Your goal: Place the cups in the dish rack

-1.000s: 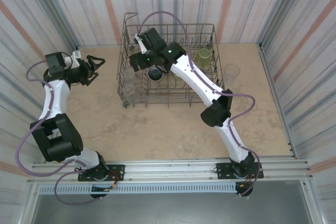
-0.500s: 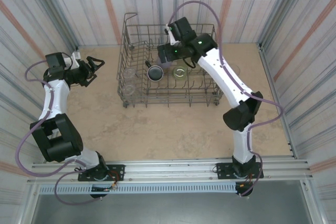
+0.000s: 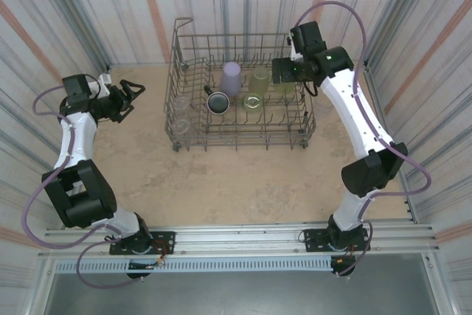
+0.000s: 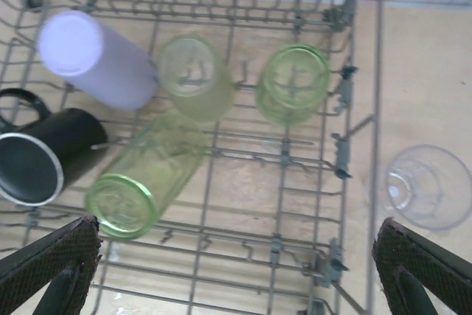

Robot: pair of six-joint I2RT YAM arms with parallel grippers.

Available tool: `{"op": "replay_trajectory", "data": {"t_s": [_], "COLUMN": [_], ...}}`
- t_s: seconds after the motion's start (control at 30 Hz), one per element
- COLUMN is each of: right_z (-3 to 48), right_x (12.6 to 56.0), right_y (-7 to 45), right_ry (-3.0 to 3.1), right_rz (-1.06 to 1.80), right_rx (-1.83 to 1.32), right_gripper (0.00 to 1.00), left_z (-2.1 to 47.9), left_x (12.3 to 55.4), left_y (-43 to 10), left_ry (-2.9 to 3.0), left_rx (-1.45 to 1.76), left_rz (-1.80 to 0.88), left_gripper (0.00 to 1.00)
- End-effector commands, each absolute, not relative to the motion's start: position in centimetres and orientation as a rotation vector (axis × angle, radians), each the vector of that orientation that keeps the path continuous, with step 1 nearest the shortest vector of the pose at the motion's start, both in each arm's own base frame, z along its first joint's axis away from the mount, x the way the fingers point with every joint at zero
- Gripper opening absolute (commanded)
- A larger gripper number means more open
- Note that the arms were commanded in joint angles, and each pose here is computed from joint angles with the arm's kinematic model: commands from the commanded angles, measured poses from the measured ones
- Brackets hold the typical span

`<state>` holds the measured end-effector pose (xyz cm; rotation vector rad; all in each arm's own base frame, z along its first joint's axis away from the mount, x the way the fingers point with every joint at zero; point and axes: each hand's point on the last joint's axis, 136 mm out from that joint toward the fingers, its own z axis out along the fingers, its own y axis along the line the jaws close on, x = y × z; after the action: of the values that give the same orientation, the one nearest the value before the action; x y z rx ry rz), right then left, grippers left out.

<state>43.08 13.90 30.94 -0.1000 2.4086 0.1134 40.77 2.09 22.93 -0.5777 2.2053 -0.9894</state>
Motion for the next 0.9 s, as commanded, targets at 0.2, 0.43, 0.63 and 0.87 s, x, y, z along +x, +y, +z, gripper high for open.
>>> {"op": "replay_trajectory", "data": {"t_s": [0.2,0.43,0.63,0.87], "right_z": [28.2,26.5,24.2,21.7], "right_x": [42.4,43.0,43.8,45.1], "right_y": [6.0,2.3,0.7,-0.9], "right_ry": [2.47,2.5,2.544,2.579], "right_rz": [-0.001,-0.007,-0.01,0.003], "right_rx": [0.127,0.234,0.312,0.404], "right_gripper": [0.99,0.99,0.99,0.97], "left_z": [24.6,24.4,24.3,24.2], "left_x": [40.6,40.6,40.6,40.7], "left_y": [2.6,2.6,2.7,2.7], "left_ry": [2.178,2.183,2.186,2.187], "left_rx": [-0.531,-0.536,-0.537,-0.54], "left_rz": [-0.937,-0.935,-0.927,-0.922], "left_gripper": [0.99,0.99,0.99,0.99]}}
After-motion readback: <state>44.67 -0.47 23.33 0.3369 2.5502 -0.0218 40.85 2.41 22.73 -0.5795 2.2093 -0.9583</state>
